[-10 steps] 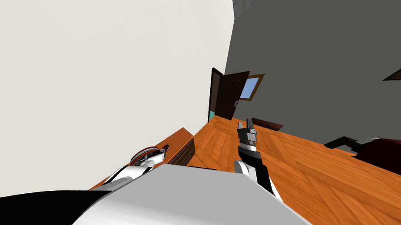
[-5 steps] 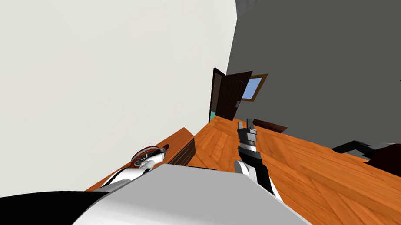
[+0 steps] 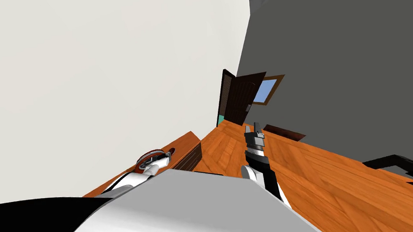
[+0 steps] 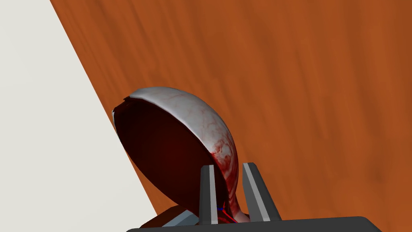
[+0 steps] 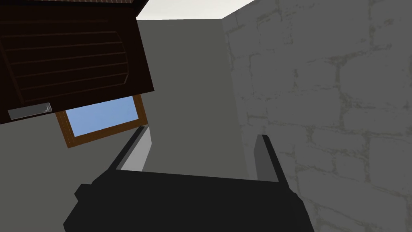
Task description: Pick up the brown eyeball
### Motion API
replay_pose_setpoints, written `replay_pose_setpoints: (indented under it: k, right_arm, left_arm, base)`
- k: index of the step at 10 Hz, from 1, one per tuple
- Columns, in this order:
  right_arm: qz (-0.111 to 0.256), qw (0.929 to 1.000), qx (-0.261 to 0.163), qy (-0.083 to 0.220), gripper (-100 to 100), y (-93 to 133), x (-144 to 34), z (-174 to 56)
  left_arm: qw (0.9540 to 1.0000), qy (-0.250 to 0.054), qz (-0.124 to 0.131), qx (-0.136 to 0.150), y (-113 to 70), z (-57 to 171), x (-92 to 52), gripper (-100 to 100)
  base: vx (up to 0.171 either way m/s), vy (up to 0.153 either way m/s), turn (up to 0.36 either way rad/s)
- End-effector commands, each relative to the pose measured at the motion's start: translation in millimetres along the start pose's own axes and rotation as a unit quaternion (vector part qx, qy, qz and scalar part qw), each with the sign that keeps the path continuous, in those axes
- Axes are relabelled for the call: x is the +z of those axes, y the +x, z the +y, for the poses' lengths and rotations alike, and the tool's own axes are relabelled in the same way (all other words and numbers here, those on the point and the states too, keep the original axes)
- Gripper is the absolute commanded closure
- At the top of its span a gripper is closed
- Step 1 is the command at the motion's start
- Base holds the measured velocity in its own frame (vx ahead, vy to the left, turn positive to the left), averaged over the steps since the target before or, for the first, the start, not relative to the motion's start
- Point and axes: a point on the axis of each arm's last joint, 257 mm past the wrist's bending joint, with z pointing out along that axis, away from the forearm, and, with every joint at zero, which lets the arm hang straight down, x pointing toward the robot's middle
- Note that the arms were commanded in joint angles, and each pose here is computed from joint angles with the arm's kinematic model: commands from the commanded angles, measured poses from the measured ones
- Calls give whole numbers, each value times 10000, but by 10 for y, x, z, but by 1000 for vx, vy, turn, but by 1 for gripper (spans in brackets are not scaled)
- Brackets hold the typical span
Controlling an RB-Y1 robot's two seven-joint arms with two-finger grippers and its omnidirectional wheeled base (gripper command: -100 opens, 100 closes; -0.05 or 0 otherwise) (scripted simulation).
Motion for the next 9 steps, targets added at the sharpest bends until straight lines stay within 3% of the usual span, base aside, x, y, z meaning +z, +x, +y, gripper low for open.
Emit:
replay_pose_setpoints:
  k: [1,9]
  right_arm:
    - [0,10000,0,0,0,0,0,0]
    - [0,10000,1,-1,0,1,1,0]
  left_arm:
    - [10000,3,37,49,27,-24,-5,100]
    - [9979,-3,410,508,306,-117,-77,100]
  base:
    - [32,-32,83]
    - [36,-34,130]
